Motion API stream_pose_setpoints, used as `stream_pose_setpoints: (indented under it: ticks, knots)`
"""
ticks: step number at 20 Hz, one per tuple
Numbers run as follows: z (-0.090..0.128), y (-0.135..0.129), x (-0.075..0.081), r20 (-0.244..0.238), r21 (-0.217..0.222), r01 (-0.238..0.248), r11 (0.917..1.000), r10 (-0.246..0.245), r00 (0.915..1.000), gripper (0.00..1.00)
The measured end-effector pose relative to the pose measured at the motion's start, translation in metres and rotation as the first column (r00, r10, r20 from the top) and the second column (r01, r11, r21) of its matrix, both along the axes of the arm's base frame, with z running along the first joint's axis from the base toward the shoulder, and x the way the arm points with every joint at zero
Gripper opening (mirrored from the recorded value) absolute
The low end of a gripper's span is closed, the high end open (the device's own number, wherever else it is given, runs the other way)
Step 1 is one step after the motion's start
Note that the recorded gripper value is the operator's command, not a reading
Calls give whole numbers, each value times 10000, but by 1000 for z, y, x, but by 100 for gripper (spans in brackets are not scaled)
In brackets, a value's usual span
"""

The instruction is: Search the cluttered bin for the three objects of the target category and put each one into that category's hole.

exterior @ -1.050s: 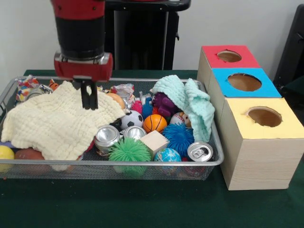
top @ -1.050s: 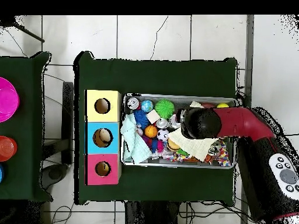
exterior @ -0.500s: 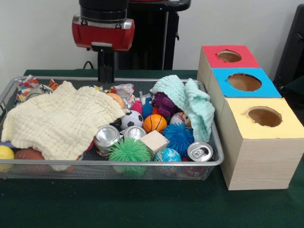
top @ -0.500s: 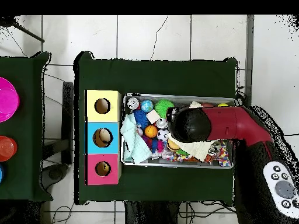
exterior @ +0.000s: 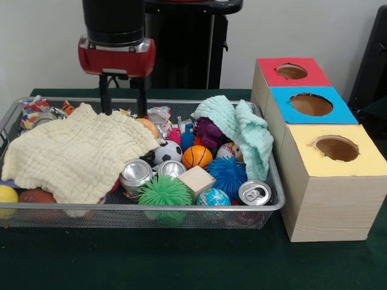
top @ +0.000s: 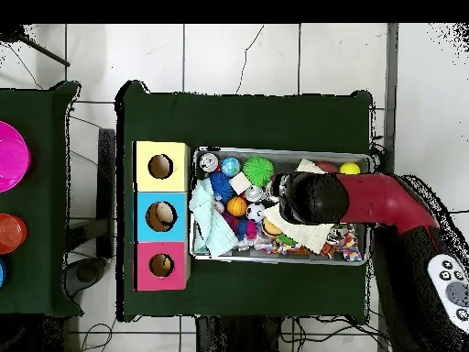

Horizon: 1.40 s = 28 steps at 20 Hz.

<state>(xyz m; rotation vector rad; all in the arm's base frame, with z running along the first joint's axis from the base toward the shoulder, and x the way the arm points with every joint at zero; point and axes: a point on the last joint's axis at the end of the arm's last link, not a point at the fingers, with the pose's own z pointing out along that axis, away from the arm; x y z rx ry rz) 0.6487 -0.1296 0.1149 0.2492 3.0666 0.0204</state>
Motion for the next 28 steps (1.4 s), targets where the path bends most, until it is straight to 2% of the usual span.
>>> stream_pose_setpoints:
  ticks: [7, 11, 13, 21, 28]
  knots:
    - [-37, -42, -8, -258, 673, 820, 9944, -804, 9964, 100]
    - [-54, -53, -4, -243, 838, 989, 9916, -972, 9950, 100]
    - [-72, -57, 1, -228, 974, 1045, 9897, -1027, 9944, 100]
    - [-119, -50, 2, -373, 1103, 762, 9910, -725, 9967, 100]
    - [-160, -27, 23, 107, 1543, 660, 9858, -685, 9976, 100]
